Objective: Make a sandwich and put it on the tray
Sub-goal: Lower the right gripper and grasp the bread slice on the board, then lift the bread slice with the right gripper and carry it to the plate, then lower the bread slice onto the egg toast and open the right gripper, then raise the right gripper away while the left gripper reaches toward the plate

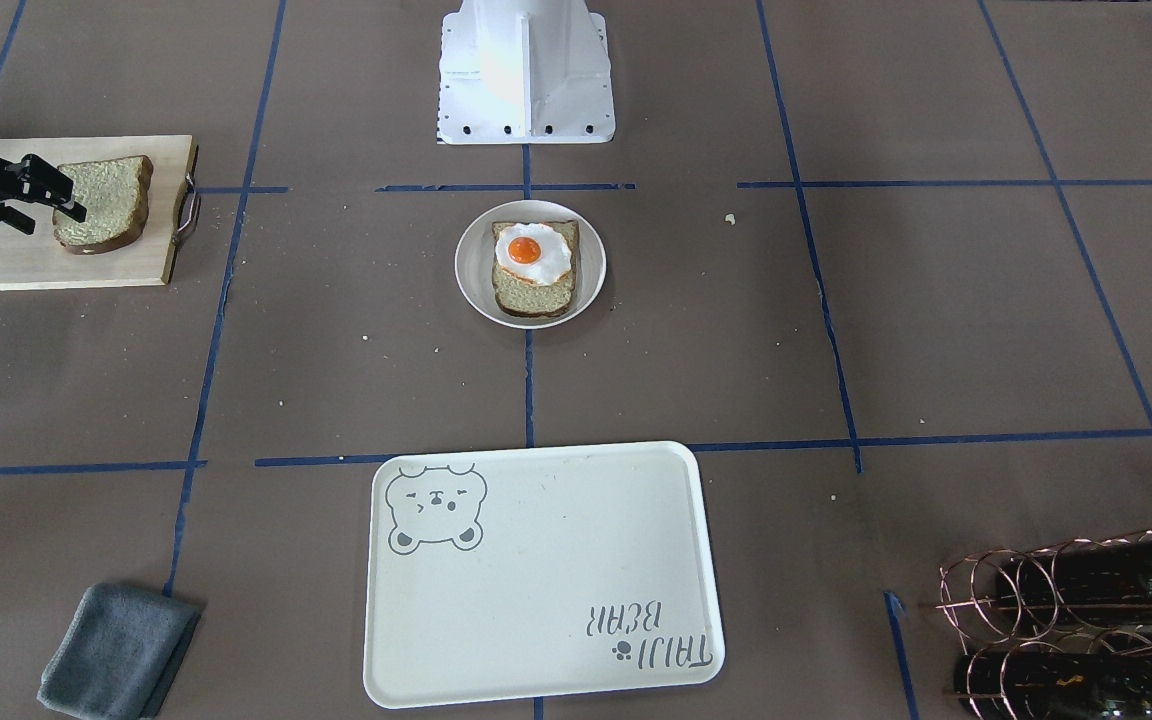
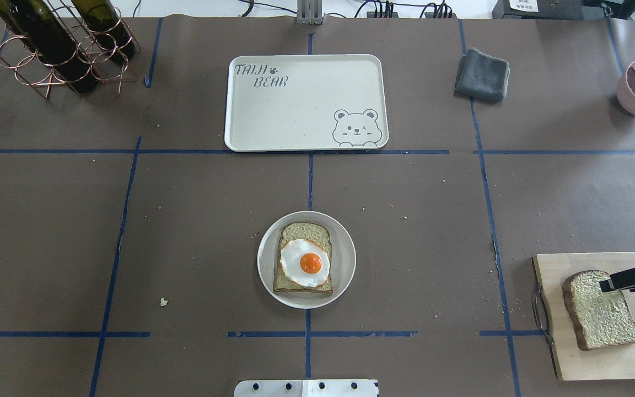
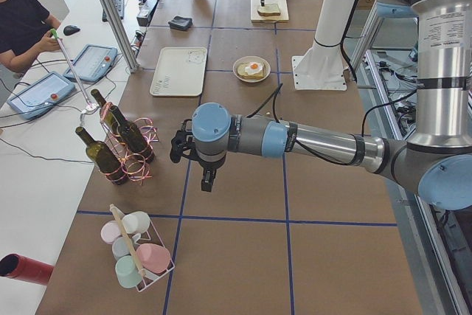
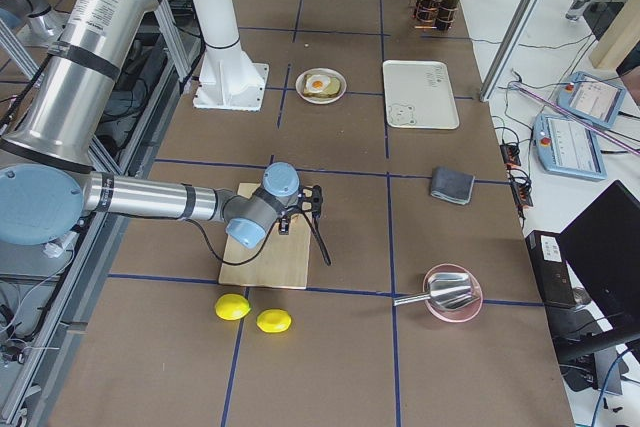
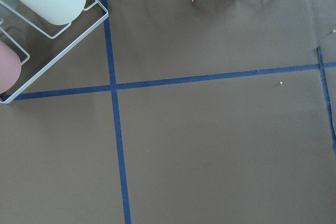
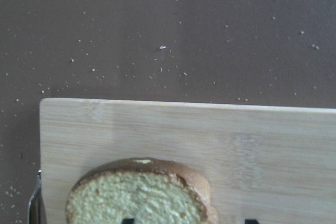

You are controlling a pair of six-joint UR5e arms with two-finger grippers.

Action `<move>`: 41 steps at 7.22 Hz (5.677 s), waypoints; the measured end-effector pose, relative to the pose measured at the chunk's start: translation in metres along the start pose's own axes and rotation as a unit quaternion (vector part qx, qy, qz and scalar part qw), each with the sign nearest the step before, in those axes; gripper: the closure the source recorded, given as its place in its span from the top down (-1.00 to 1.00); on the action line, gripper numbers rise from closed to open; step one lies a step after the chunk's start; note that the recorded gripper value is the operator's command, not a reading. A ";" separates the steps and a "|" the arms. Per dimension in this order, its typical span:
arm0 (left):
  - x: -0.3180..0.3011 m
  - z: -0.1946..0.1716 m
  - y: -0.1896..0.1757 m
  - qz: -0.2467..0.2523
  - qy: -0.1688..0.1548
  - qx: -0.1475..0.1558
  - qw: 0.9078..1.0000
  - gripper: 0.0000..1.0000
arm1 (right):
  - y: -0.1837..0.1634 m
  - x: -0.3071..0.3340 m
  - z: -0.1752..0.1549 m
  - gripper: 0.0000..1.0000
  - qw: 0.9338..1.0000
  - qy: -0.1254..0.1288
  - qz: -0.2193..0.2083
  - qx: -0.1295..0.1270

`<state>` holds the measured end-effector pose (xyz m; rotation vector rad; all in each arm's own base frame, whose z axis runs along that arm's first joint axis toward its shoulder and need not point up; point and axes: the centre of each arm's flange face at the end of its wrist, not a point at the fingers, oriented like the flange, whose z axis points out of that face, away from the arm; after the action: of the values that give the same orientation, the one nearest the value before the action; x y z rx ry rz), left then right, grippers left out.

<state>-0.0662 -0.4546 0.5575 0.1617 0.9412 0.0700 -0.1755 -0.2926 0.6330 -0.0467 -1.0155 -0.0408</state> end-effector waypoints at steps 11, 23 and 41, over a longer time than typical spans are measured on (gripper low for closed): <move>0.000 0.002 0.005 -0.006 0.018 -0.002 1.000 1.00 | 0.020 -0.016 0.003 -1.00 0.998 -0.045 -0.020 -0.024; 0.003 0.001 0.003 -0.003 0.025 -0.001 1.000 1.00 | -0.153 -0.422 0.079 -1.00 0.972 -0.222 0.054 -0.053; 0.074 0.029 -0.013 0.020 0.083 0.023 0.996 1.00 | -0.153 -0.452 0.084 1.00 0.977 -0.198 0.073 -0.024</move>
<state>0.0009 -0.4605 0.5134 0.2197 1.1066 0.1004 -0.4932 -0.4344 0.2958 -0.1796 -1.4076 0.0807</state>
